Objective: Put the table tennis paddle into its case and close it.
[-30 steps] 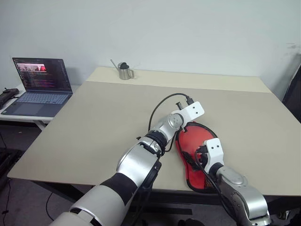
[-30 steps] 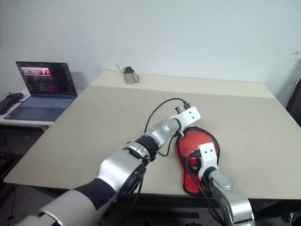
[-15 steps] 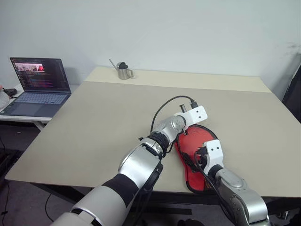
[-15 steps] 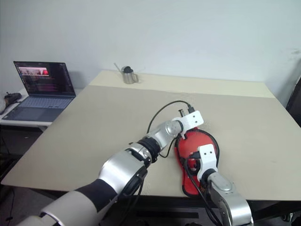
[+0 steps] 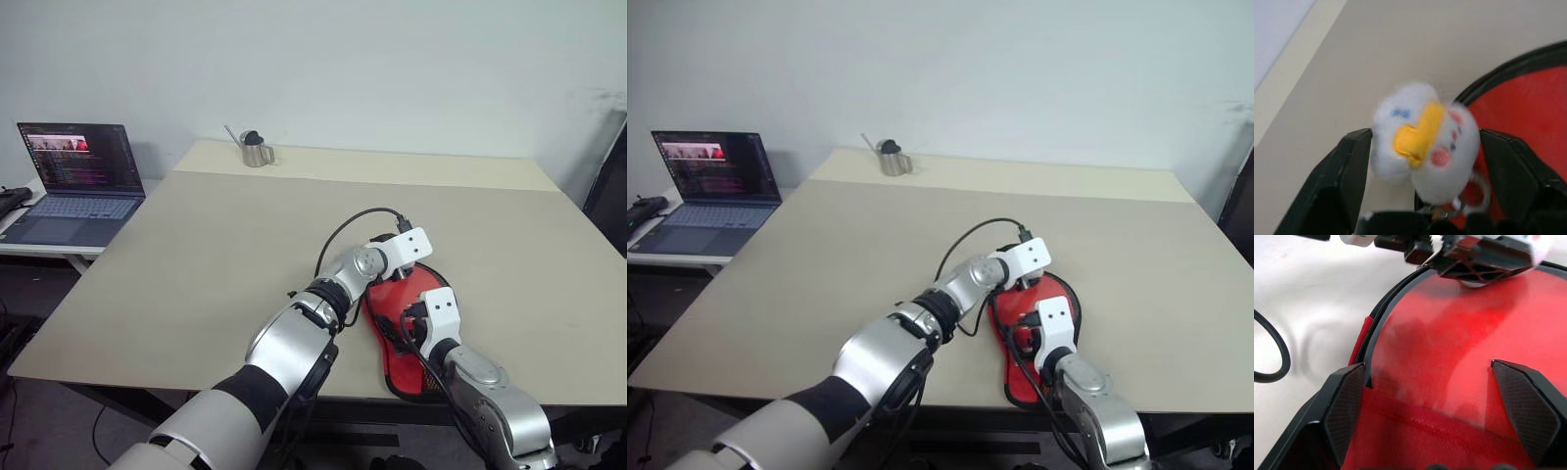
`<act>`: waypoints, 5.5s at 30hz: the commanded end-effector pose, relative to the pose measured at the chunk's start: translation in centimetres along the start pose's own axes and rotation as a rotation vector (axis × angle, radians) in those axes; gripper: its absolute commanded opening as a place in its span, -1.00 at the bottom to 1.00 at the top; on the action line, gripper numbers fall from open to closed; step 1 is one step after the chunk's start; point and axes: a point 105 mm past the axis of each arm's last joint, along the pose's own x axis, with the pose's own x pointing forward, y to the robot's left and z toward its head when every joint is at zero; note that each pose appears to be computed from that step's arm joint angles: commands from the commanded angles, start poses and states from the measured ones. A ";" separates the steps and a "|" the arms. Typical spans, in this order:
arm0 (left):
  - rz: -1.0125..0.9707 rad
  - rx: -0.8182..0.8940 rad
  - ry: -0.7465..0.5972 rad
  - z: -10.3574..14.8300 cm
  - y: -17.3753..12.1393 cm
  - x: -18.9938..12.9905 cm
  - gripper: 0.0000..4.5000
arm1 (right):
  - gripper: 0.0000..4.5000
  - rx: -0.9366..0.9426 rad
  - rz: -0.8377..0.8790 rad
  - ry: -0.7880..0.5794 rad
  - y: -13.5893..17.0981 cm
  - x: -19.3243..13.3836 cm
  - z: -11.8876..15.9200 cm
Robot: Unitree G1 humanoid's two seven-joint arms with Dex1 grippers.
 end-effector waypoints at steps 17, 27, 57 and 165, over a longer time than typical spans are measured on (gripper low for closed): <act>-0.098 -0.312 -0.437 1.3 10.6 -8.1 0.59 | 1.00 0.070 0.074 0.026 -0.3 -2.0 0.9; -0.531 -0.342 -0.581 -1.7 4.8 -13.1 0.59 | 1.00 -0.067 0.217 -0.101 0.3 -7.5 6.0; -0.567 -0.253 -0.405 -3.3 -5.6 -6.8 0.59 | 1.00 -0.151 0.058 -0.163 -7.2 -7.0 13.5; -0.526 -0.316 -0.313 -5.6 -8.2 -5.5 0.60 | -0.94 -0.183 -0.400 -0.188 -18.1 5.3 13.2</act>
